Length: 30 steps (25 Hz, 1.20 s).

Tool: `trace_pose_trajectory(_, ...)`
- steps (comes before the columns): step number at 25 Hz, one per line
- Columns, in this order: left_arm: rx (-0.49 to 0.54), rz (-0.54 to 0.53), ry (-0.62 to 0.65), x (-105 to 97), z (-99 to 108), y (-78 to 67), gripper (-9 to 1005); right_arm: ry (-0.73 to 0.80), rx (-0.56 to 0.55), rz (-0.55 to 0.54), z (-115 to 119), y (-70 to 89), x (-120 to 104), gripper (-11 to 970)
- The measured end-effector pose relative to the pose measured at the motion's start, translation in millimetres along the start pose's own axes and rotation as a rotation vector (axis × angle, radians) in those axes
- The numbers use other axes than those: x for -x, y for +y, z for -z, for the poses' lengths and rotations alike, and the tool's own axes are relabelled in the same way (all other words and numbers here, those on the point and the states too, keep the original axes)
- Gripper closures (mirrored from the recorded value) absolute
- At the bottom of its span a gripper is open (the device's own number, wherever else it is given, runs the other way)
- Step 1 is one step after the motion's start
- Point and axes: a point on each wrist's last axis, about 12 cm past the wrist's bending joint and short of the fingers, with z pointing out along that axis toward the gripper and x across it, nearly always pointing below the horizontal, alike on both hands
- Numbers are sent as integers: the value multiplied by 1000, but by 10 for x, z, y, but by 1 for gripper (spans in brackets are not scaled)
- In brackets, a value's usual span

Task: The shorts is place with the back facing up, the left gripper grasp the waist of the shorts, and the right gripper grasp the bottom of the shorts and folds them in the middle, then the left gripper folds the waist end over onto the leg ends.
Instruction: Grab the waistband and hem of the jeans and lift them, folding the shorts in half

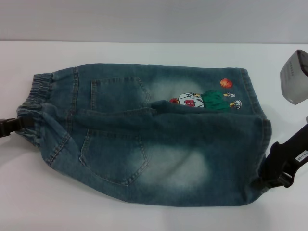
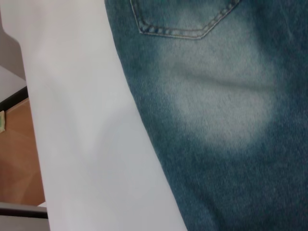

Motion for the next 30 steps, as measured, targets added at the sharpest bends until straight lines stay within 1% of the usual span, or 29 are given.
trace_pose_trajectory(1, 0, 0, -1, 0, -1, -1, 845, 2, -1, 1, 3, -2, -1, 682)
trace_pose_trajectory(7, -5, -8, -11, 1, -19, -11, 841, 14, 6, -4, 18, 4, -23, 884)
trace_pose_trajectory(12, -9, -16, -20, 32, -37, -20, 838, 0, 40, 21, 24, 87, -77, 959)
trace_pose_trajectory(15, -3, -14, -36, 55, -5, -6, 836, -39, 40, 72, 51, 177, -94, 960)
trace_pose_trajectory(18, 3, -10, -70, 104, 76, 17, 834, -125, 19, 115, 133, 230, -105, 960)
trace_pose_trajectory(21, -2, -10, -105, 146, 159, 19, 833, -254, -19, 142, 252, 227, -165, 960)
trace_pose_trajectory(25, -2, 1, -147, 149, 267, 28, 830, -405, -77, 167, 392, 196, -251, 961)
trace_pose_trajectory(28, 4, 12, -169, 133, 332, 44, 828, -506, -133, 181, 492, 160, -308, 961)
trace_pose_trajectory(30, 10, 17, -179, 127, 359, 54, 827, -570, -189, 179, 556, 116, -353, 961)
